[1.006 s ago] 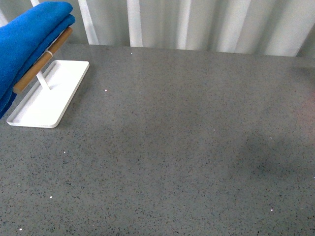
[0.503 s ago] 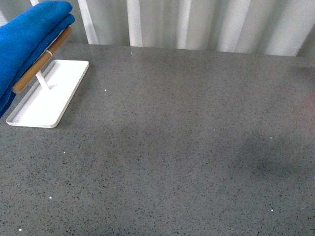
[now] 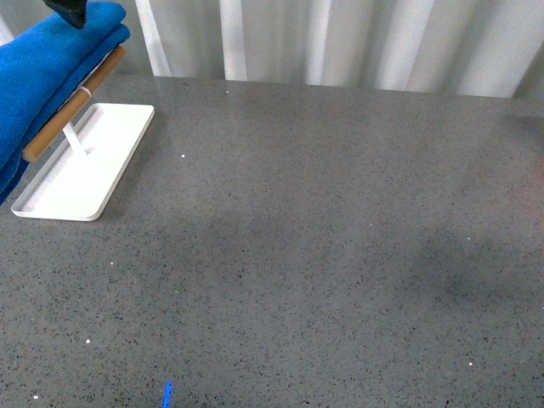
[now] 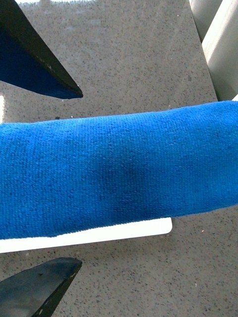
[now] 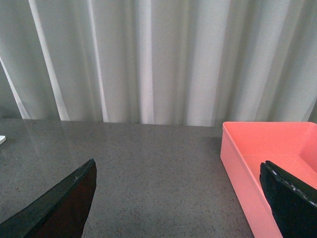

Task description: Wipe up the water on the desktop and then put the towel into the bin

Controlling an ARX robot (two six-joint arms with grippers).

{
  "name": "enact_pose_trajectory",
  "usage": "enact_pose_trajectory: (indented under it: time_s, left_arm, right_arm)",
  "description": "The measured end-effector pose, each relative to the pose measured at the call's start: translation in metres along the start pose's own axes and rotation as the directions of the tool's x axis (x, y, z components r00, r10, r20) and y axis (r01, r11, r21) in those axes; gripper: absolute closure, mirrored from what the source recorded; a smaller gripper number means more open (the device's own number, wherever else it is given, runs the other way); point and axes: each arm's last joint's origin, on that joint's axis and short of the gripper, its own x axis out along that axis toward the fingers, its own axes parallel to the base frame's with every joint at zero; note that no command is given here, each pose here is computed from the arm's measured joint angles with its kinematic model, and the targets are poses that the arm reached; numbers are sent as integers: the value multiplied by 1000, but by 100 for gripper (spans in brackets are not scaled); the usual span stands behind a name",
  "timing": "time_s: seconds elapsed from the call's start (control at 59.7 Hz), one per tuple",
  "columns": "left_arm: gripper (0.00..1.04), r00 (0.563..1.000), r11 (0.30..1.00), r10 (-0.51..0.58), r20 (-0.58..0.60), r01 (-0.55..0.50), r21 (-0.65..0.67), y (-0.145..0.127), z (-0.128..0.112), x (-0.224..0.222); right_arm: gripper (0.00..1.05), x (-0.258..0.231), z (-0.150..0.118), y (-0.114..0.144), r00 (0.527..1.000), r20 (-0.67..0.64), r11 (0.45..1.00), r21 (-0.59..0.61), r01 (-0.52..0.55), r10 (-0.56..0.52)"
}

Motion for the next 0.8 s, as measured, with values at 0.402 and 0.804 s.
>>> enact_pose_trajectory:
  time_s: [0.402,0.804]
  left_arm:
    - [7,998,996,-12,-59,6,-92,7,13,39]
    - [7,995,996,-34,-93,26,-91,1,1,52]
  right_arm:
    - [7,0,0,0,1000,0,1000,0,0,0]
    - [7,0,0,0,1000,0,1000,0,0,0]
